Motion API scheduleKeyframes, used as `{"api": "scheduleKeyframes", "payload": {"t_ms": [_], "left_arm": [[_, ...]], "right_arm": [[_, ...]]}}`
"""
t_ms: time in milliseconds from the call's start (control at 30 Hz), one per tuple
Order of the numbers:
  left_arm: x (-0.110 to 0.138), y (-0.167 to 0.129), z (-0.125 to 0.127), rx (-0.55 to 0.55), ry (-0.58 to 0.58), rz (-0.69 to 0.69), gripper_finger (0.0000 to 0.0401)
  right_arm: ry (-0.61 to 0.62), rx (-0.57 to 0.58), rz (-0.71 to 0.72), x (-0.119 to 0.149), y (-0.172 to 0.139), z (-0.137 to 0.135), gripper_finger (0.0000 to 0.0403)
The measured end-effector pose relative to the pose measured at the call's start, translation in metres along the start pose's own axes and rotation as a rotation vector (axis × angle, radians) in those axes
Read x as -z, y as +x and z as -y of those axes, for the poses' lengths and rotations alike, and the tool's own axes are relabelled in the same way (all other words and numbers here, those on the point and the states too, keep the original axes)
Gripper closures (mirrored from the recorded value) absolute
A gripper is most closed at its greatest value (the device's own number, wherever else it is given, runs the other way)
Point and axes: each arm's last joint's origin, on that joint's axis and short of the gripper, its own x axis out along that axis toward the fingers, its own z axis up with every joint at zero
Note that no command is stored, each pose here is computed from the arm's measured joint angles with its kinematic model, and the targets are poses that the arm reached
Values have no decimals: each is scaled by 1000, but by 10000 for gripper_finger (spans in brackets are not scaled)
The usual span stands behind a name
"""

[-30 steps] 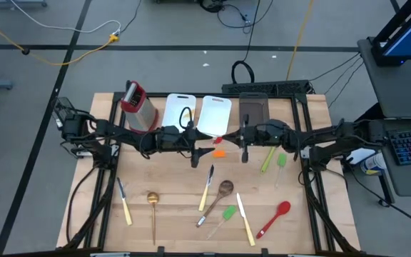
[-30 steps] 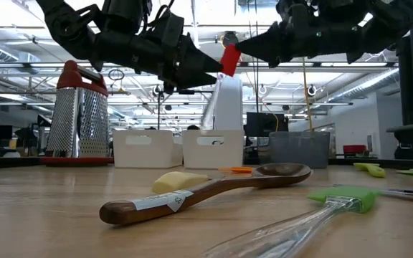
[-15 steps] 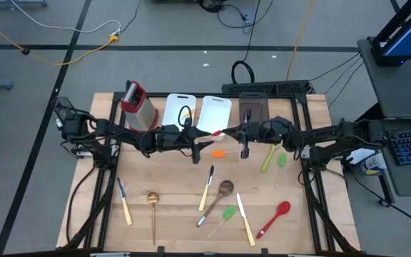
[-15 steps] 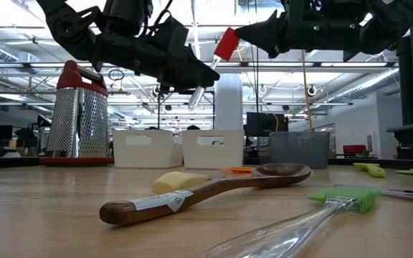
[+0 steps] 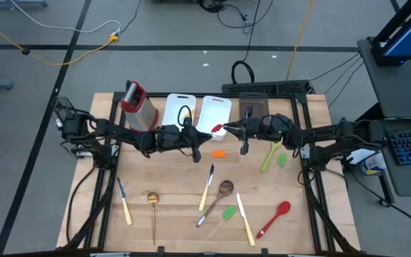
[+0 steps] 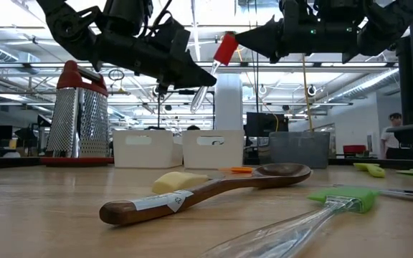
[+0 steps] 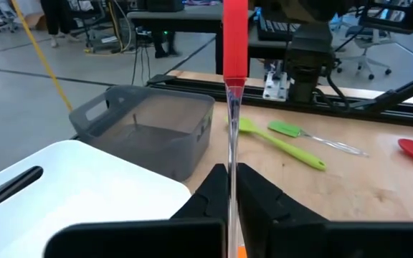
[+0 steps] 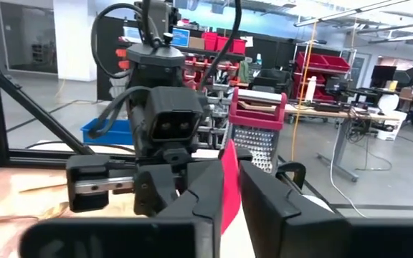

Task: Pick & Place Kitchen Items
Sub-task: Put the red spatula into the left white bin

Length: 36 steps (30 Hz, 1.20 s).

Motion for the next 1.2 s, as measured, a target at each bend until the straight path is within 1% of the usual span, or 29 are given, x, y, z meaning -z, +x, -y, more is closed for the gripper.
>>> {"api": "scheduleKeyframes", "payload": {"t_ms": [133,300,467,567,667,767,900,1067,1200], "left_arm": [[0,0,0,-2,-7,0,389],[-1,0,0,-4,-22,3,394],[-10,-6,-3,-58,-24,25,396],[-16,-10,-7,-82,-34,28,393],[-20,-17,-12,-125,-45,-9,394],[-21,-24,-18,-181,-48,-62,396],[-27,-34,-28,-261,-72,-96,391],[-28,-45,-47,-344,-95,-163,395],[-20,-48,-67,-425,-137,-249,392]], "right_arm": [[0,-1,-6,1,0,0,321],[3,-4,-28,3,0,0,287],[3,-4,-34,3,0,0,264],[4,-4,-36,4,0,0,257],[2,-4,-37,4,0,0,253],[2,-4,-37,4,0,0,253],[1,-4,-37,4,0,0,254],[10,-7,-56,5,0,-1,250],[16,-8,-76,7,0,-1,250]]}}
